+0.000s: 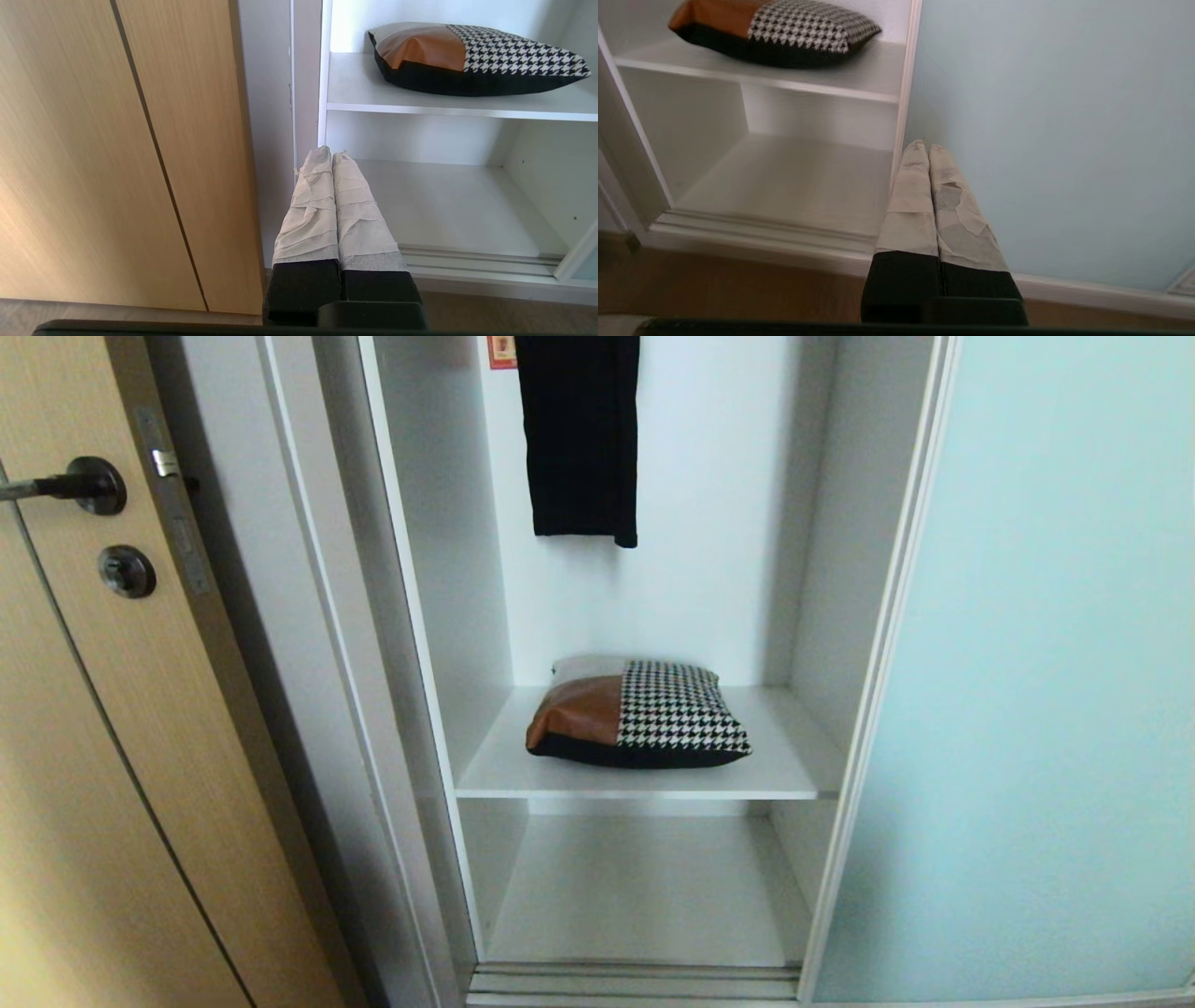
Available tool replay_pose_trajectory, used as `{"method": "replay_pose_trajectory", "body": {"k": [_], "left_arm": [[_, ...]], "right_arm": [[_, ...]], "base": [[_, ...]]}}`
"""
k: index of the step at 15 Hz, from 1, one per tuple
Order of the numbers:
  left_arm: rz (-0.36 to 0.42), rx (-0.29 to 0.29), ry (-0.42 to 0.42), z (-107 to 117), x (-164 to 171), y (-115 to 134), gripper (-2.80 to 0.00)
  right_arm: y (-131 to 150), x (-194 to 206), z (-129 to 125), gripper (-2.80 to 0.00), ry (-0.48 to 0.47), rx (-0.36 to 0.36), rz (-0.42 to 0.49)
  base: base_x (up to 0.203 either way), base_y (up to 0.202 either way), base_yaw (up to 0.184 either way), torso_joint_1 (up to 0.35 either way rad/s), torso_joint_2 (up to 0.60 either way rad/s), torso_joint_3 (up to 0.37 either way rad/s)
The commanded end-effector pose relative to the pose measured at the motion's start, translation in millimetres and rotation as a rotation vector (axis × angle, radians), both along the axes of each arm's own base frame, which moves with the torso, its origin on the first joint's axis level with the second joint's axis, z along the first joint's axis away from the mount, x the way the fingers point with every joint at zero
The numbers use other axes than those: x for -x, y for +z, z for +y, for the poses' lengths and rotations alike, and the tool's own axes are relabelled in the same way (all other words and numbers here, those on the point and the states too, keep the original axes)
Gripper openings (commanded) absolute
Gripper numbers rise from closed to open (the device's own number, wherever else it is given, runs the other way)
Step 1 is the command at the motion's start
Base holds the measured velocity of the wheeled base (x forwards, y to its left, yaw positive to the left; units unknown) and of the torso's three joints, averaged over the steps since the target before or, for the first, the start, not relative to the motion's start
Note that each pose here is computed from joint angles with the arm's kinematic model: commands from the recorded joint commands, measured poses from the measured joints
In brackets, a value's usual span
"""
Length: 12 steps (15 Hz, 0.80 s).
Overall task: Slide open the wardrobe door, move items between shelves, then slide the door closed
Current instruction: Place the pillow on the lower shelf
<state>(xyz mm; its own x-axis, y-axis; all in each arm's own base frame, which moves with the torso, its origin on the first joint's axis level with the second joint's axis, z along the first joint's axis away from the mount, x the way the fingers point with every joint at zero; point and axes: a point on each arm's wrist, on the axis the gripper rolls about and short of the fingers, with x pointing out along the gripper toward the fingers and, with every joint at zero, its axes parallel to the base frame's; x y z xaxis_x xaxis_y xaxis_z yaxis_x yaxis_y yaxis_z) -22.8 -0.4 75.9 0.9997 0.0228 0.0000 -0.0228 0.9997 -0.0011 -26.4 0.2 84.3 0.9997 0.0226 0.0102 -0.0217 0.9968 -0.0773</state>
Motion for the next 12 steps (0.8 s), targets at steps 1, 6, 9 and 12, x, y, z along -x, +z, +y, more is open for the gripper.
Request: {"method": "replay_pose_trajectory", "body": {"k": [1,6,9,12], "left_arm": [[0.002,0.000,0.001,0.0,-0.1,0.0,-2.80],[0.003,0.000,0.001,0.0,-0.1,-0.1,-2.80],[0.002,0.000,0.002,0.0,-0.1,0.0,-2.80],[0.002,0.000,0.000,0.0,-0.1,0.0,-2.80]], "right_arm": [[7.6,4.0,0.0,-2.80,0.003,-0.003,0.006],[-8.7,-3.0,0.0,-2.80,0.000,0.001,0.013],[-8.7,-3.3,0.0,-2.80,0.002,-0.008,0.004],[-8.3,-3.3,0.0,-2.80,0.002,-0.078,0.002]], "base": [[0.000,0.000,0.000,0.000,0.00,0.000],[0.000,0.000,0.000,0.000,0.00,0.000],[0.000,0.000,0.000,0.000,0.00,0.000],[0.000,0.000,0.000,0.000,0.00,0.000]]}}
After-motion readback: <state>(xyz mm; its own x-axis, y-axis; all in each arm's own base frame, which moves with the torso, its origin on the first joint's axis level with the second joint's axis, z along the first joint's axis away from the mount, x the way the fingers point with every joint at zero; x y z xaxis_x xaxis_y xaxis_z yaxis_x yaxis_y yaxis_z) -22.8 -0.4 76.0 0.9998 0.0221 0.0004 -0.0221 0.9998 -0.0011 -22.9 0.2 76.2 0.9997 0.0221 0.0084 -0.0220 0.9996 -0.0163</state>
